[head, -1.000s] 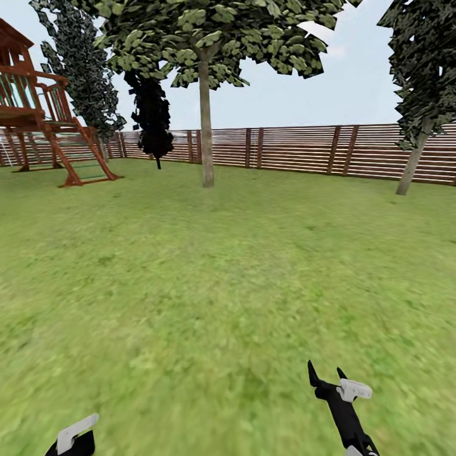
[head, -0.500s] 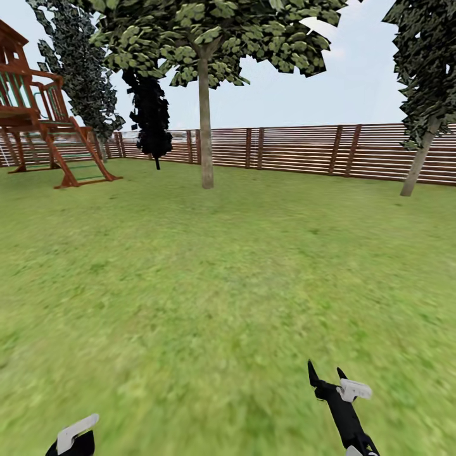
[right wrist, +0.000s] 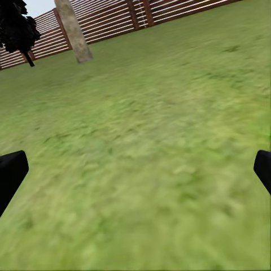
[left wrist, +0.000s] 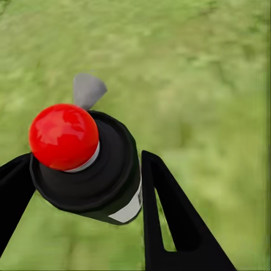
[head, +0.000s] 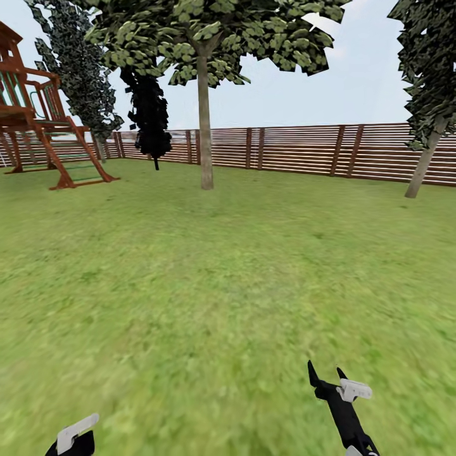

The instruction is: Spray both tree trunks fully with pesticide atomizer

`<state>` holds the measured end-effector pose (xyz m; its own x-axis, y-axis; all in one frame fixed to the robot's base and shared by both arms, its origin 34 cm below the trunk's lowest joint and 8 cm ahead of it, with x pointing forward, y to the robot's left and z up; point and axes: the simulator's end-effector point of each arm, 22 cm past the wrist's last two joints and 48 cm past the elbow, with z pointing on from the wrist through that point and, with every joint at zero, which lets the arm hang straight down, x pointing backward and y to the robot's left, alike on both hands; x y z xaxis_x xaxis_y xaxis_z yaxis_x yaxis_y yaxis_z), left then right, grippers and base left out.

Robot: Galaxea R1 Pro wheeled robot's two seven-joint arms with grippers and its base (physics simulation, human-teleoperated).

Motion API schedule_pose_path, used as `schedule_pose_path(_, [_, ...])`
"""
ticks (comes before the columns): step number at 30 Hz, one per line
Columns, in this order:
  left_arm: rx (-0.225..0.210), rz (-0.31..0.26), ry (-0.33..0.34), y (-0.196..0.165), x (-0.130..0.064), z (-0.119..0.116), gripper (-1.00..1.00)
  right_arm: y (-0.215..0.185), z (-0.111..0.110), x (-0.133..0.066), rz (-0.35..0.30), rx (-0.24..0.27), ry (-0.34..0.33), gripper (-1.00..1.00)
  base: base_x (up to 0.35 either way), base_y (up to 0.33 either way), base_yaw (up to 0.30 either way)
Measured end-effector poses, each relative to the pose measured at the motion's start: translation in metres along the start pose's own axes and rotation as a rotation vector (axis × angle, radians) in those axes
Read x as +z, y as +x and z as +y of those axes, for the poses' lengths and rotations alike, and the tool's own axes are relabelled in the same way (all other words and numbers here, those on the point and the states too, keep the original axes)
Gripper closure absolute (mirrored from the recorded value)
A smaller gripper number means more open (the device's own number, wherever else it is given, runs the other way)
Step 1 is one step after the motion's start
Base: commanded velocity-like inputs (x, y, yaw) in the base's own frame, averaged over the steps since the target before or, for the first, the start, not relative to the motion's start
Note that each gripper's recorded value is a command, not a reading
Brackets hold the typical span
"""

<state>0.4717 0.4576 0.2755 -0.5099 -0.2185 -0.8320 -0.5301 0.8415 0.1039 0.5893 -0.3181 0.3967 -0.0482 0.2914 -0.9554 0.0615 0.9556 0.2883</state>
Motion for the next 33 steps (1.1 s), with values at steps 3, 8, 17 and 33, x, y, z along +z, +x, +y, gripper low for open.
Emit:
schedule_pose_path(3, [0.000, 0.001, 0.001, 0.0002, -0.0001, -0.0002, 1.00, 0.0000, 0.0000, 0.0000, 0.000, 0.000, 0.000, -1.00, 0.331, 0.000, 0.000])
schedule_pose_path(8, [0.000, 0.000, 0.000, 0.0001, 0.0000, -0.0001, 1.00, 0.0000, 0.0000, 0.0000, 0.000, 0.000, 0.000, -1.00, 0.331, 0.000, 0.000])
schedule_pose_path(17, [0.000, 0.000, 0.000, 0.0002, -0.0001, -0.0001, 1.00, 0.0000, 0.0000, 0.0000, 0.000, 0.000, 0.000, -1.00, 0.331, 0.000, 0.000])
schedule_pose_path(33, [0.000, 0.000, 0.000, 0.0000, 0.0000, -0.0001, 1.00, 0.0000, 0.0000, 0.0000, 0.000, 0.000, 0.000, -1.00, 0.331, 0.000, 0.000])
